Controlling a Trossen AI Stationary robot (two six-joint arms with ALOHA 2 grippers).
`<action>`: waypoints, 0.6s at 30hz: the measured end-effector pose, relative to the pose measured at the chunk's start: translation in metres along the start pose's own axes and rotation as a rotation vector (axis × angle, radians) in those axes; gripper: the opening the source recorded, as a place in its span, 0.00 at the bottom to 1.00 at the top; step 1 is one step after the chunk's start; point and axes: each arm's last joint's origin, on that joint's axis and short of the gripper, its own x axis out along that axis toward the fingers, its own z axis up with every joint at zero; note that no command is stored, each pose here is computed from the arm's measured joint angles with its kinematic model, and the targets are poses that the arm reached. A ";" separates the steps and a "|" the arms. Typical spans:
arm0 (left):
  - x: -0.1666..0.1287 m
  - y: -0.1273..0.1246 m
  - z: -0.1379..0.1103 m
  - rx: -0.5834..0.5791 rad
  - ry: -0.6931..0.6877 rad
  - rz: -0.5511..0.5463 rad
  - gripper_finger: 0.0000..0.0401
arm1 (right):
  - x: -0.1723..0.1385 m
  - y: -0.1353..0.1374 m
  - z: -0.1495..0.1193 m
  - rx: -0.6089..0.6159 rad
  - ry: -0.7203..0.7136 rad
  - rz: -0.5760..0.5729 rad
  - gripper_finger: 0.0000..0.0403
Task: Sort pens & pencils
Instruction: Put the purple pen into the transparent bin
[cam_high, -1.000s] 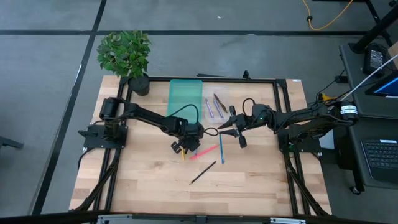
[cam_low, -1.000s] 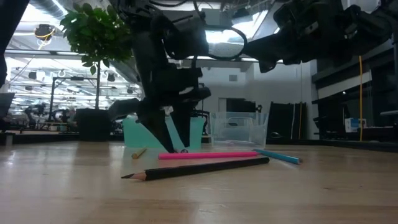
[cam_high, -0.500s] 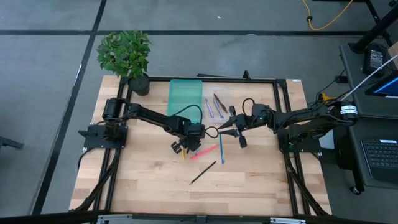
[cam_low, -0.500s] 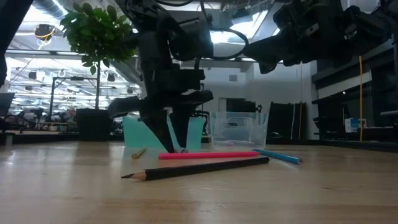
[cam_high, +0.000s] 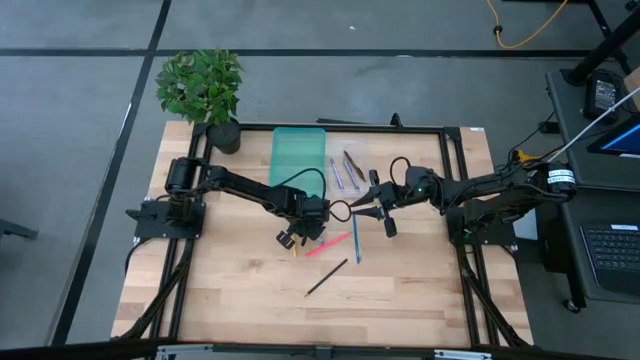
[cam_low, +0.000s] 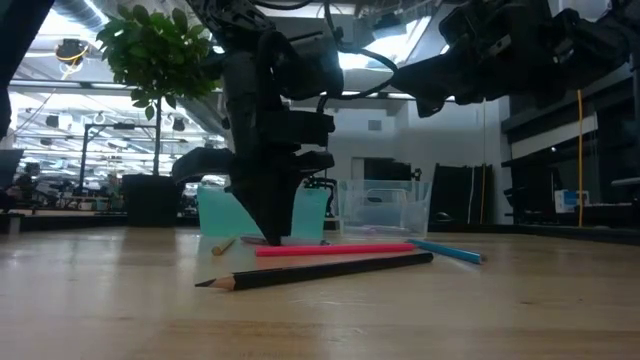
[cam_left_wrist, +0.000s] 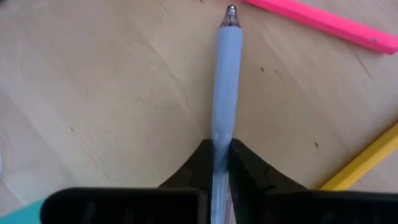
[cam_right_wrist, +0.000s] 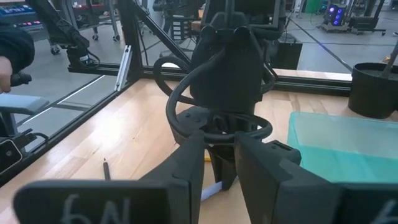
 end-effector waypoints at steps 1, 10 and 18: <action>-0.002 0.000 0.000 -0.003 -0.007 0.005 0.06 | 0.000 0.000 0.000 0.012 0.000 0.000 0.22; -0.032 0.006 0.010 -0.058 -0.132 0.092 0.06 | 0.000 0.000 0.000 0.036 0.002 0.002 0.22; -0.093 0.006 0.010 -0.131 -0.268 0.192 0.06 | 0.000 0.000 -0.001 0.034 0.016 0.008 0.22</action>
